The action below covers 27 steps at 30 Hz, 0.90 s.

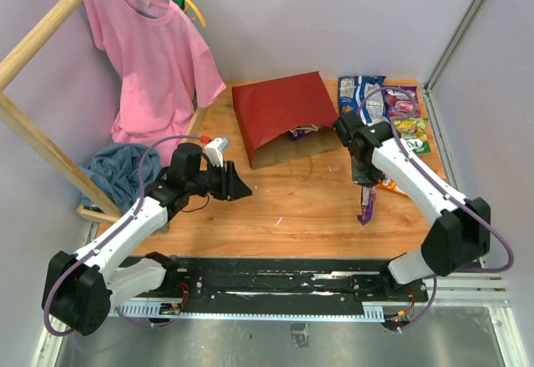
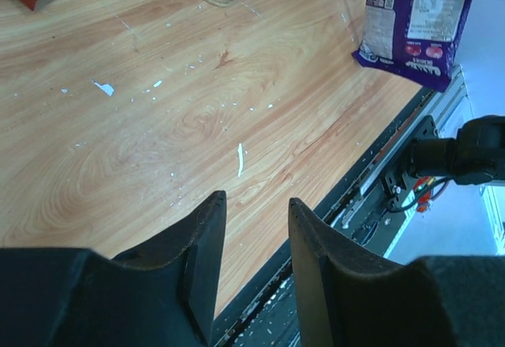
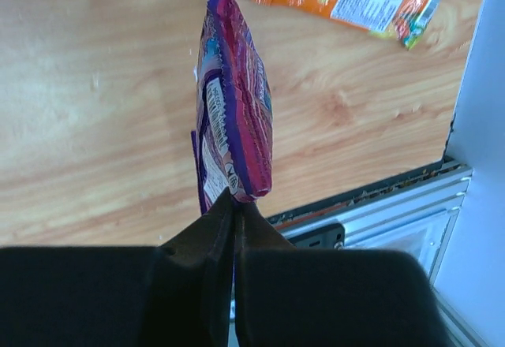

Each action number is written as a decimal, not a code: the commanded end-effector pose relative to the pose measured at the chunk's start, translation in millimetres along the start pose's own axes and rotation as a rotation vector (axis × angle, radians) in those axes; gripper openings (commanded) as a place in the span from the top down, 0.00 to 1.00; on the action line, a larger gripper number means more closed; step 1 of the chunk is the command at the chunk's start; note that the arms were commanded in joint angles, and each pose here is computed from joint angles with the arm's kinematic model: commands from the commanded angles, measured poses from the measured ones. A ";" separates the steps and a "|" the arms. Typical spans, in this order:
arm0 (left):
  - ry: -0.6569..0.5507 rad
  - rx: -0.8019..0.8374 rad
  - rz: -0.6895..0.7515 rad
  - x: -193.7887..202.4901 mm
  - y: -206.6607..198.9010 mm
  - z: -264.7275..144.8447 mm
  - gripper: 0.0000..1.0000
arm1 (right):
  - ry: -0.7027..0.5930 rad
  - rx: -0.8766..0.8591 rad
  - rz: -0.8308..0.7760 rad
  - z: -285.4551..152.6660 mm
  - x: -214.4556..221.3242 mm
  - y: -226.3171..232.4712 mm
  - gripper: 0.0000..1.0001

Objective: Take the snacks out of the paper bag

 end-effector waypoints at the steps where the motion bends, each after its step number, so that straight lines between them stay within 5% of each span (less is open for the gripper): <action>1: -0.053 0.004 0.022 -16.8 -3.8 -2.1 0.58 | -0.066 0.021 0.033 13.0 -38.7 4.3 0.99; 13: -0.051 -0.051 0.012 -12.6 2.6 -4.3 0.57 | 0.048 -0.175 0.097 50.3 -55.0 67.0 0.97; 23: -0.041 -0.072 0.003 -15.2 7.2 0.9 0.56 | 0.002 -0.429 0.135 38.4 -27.3 94.6 0.40; 27: -0.052 -0.086 -0.004 -15.9 8.3 0.2 0.55 | -0.112 -0.562 0.170 20.1 -22.9 82.8 0.29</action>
Point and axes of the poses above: each gripper's point midway between its finger pads, its own z axis out along the fingers, its own y axis along the line the jaws close on, x = y × z, the point moved 5 cm from there along -z, back along the fingers, and after that the axes turned 8 degrees about z, right-handed, at the moved point
